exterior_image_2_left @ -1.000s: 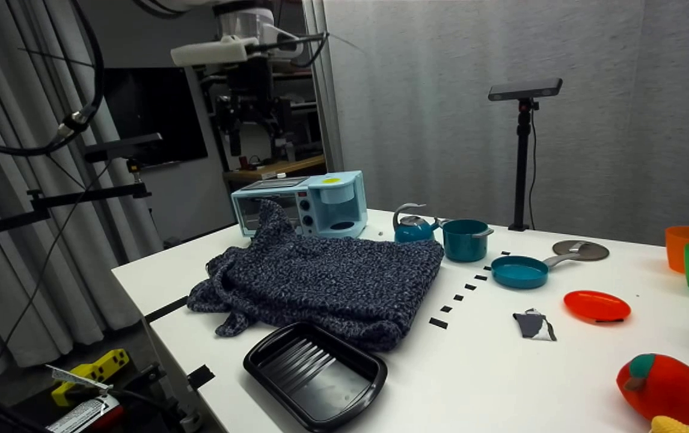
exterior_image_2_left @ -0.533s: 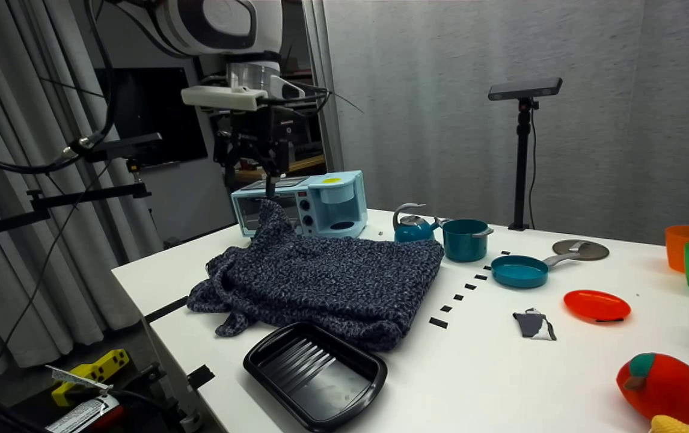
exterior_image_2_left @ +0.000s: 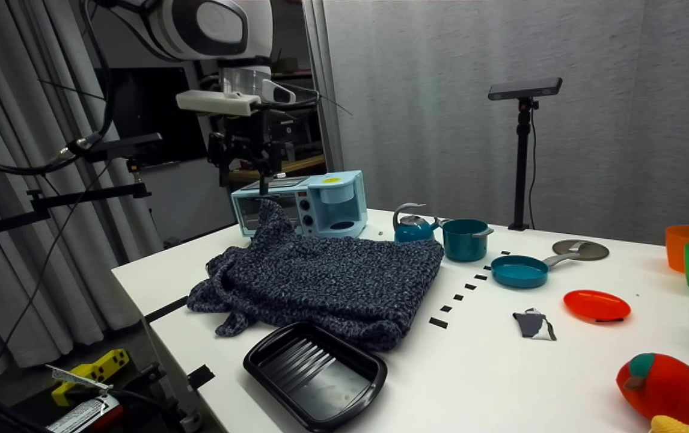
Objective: Fold the blanket
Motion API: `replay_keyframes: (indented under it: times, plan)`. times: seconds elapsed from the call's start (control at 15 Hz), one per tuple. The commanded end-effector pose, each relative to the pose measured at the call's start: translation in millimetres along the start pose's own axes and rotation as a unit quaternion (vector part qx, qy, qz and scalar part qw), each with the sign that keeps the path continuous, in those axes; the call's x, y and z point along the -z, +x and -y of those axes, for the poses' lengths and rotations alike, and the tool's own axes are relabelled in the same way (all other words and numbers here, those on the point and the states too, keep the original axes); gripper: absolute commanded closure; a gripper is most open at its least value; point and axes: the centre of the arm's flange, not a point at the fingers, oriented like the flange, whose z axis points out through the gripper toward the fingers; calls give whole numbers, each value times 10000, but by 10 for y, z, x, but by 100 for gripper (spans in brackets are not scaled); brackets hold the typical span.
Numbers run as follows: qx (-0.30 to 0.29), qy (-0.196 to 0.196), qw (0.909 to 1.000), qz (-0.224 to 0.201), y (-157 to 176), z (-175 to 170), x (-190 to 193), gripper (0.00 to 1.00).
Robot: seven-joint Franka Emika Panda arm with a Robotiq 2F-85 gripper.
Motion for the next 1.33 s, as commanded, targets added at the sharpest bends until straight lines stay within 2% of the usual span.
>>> replay_keyframes:
  times: [0.0,0.27,0.47,0.67,0.8,0.87,1.27]
  plan:
    - [465,131,9983,-316,227,435,-176,0]
    - [1042,19,9929,-570,435,1004,-430,0]
    - [1299,-199,9885,-747,557,1248,-619,0]
    - [1340,-501,9844,-1027,694,1282,-814,0]
    - [1251,-443,9847,-1127,737,1238,-894,0]
    - [1323,-386,9854,-1000,676,1270,-796,0]
    - [1312,-376,9857,-992,692,1255,-842,0]
